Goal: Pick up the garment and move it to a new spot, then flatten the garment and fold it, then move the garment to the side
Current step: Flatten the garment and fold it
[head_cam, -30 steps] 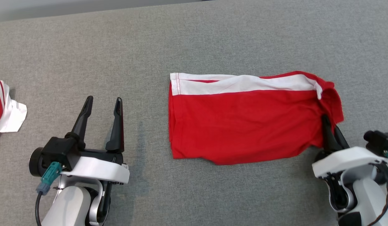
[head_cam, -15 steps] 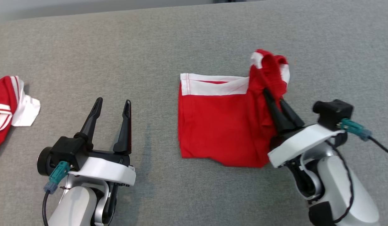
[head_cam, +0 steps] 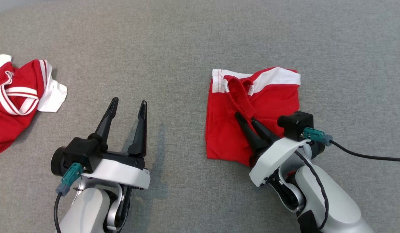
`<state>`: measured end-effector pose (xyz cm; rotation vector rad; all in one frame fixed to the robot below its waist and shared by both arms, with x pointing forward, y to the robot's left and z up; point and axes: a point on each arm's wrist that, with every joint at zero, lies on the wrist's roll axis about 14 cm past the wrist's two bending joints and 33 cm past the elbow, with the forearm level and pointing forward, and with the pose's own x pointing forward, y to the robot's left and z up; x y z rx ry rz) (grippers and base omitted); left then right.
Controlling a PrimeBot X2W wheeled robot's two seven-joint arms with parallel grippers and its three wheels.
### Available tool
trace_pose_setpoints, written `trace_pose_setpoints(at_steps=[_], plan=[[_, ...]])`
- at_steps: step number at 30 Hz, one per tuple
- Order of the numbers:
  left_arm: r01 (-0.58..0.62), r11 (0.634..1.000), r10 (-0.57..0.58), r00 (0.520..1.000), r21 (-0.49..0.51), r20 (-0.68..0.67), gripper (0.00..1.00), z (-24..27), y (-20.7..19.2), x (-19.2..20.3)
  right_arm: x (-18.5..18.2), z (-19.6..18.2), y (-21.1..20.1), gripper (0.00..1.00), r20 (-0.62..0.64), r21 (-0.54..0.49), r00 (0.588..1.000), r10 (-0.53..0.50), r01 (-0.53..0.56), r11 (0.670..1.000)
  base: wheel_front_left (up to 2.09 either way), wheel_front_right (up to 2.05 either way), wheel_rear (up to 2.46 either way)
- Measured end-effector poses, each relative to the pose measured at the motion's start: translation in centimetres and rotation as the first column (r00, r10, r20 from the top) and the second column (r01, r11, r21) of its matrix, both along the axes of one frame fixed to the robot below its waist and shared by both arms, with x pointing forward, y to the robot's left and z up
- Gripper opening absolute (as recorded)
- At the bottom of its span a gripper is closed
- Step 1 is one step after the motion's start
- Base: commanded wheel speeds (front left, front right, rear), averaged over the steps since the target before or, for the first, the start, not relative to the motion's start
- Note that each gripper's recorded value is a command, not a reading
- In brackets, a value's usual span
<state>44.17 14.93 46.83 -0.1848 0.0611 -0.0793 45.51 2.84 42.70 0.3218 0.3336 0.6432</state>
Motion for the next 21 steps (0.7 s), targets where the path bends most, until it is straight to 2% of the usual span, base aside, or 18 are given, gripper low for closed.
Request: trace_pose_setpoints(at_steps=[1,2,3,9,13,18,21], plan=[[-0.003,1.000,0.003,1.000,0.000,-0.002,1.00,-0.1,0.1,0.0,0.0,-0.2,0.2,0.41,-0.004,0.002,1.000,0.005,-0.005,1.000,0.00,0.00,0.00],[-0.005,1.000,0.005,1.000,0.001,-0.006,1.00,-0.3,0.1,-0.1,0.1,-0.2,0.5,0.73,-0.003,0.002,1.000,0.012,-0.012,1.000,0.00,0.00,0.00],[-0.007,1.000,0.007,1.000,0.001,-0.009,1.00,-0.4,0.2,-0.1,0.1,-0.3,0.7,1.00,-0.003,0.003,1.000,0.018,-0.018,1.000,0.00,0.00,0.00],[-0.004,1.000,0.004,1.000,0.001,-0.007,1.00,-0.6,0.1,0.2,0.9,1.5,0.8,1.00,0.073,0.036,0.997,0.007,-0.010,0.999,0.00,0.00,0.00],[0.003,1.000,-0.003,1.000,0.005,0.000,1.00,-0.4,-0.2,0.4,1.4,4.0,0.0,1.00,0.170,0.065,0.985,-0.032,0.021,0.998,0.00,0.00,0.00],[0.003,1.000,-0.003,1.000,0.017,0.018,1.00,0.3,-0.3,0.7,2.4,6.4,-4.4,1.00,0.273,0.079,0.946,-0.173,0.158,0.984,0.00,0.00,0.00],[-0.002,1.000,0.001,1.000,0.025,0.030,1.00,0.8,-0.2,0.7,2.6,7.4,-8.4,1.00,0.316,0.070,0.908,-0.275,0.267,0.961,0.00,0.00,0.00]])
